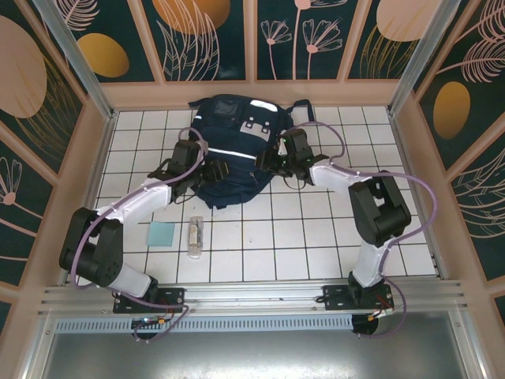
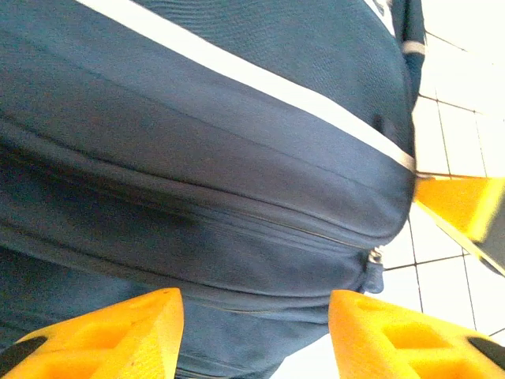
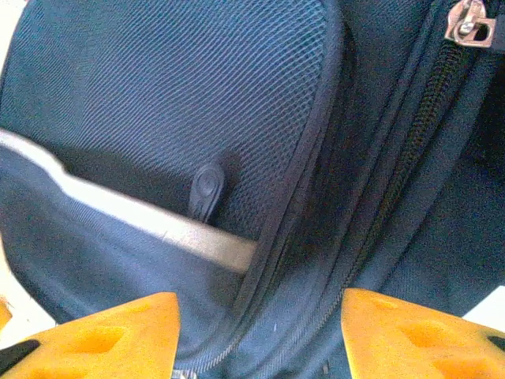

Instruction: Pack books, pencil case, and school supplies into a backpack

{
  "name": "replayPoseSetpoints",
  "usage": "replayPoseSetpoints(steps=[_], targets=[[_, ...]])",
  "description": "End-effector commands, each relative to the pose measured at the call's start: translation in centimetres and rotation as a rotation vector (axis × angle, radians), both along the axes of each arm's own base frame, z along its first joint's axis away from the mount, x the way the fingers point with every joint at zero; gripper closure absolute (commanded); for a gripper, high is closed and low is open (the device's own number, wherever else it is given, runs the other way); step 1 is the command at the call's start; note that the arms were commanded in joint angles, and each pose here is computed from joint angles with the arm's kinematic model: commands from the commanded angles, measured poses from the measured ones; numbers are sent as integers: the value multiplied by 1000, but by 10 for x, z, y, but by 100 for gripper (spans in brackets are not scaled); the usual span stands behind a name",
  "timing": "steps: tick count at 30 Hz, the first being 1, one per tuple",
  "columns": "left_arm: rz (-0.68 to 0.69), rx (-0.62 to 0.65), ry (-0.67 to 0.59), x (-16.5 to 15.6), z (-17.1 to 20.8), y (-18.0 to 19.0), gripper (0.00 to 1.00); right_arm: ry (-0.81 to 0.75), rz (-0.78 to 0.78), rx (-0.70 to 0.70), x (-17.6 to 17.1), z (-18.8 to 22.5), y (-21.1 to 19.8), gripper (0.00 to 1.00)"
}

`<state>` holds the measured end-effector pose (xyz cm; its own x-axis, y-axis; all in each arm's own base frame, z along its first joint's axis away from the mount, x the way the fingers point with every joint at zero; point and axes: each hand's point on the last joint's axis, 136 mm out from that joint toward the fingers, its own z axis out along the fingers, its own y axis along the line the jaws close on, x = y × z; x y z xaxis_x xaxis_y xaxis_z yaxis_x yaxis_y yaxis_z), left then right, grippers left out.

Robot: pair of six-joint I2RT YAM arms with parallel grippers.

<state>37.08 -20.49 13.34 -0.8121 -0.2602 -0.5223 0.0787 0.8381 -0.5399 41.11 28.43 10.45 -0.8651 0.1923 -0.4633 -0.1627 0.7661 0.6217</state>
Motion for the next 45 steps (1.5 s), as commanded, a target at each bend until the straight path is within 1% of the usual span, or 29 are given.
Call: replayPoseSetpoints(steps=[1,9,12,15,20,25,26,29,30,32,34,36,38,41,45], targets=[[-51,19,-97,4,27,-19,49,-35,-34,82,22,15,14,47],[-106,19,-135,-12,22,-62,49,-50,-34,140,25,19,24,62],[-100,17,-126,-15,15,-73,49,-43,-29,162,26,20,28,79],[-60,55,-99,-16,4,-77,49,-37,-30,188,28,24,31,99],[0,59,-41,-14,-14,-80,48,-31,-42,237,25,38,38,100],[22,66,-27,-4,-18,-91,47,-26,-54,251,20,42,45,100],[27,89,-10,-1,-28,-92,46,-27,-61,253,21,43,44,100],[52,146,8,6,-40,-91,46,-27,-83,263,23,43,43,100],[53,159,18,7,-45,-92,46,-27,-70,268,17,44,50,100],[57,191,31,8,-54,-90,47,-24,-75,267,16,42,51,100],[61,253,48,7,-65,-84,49,-24,-82,271,17,42,50,100],[69,312,58,6,-74,-75,53,-27,-89,275,17,43,49,100],[76,350,57,3,-79,-67,63,-32,-92,277,18,45,48,100],[98,383,39,3,-78,-56,72,-35,-96,276,18,45,45,100],[100,397,26,4,-77,-55,85,-39,-107,273,18,46,41,100]])
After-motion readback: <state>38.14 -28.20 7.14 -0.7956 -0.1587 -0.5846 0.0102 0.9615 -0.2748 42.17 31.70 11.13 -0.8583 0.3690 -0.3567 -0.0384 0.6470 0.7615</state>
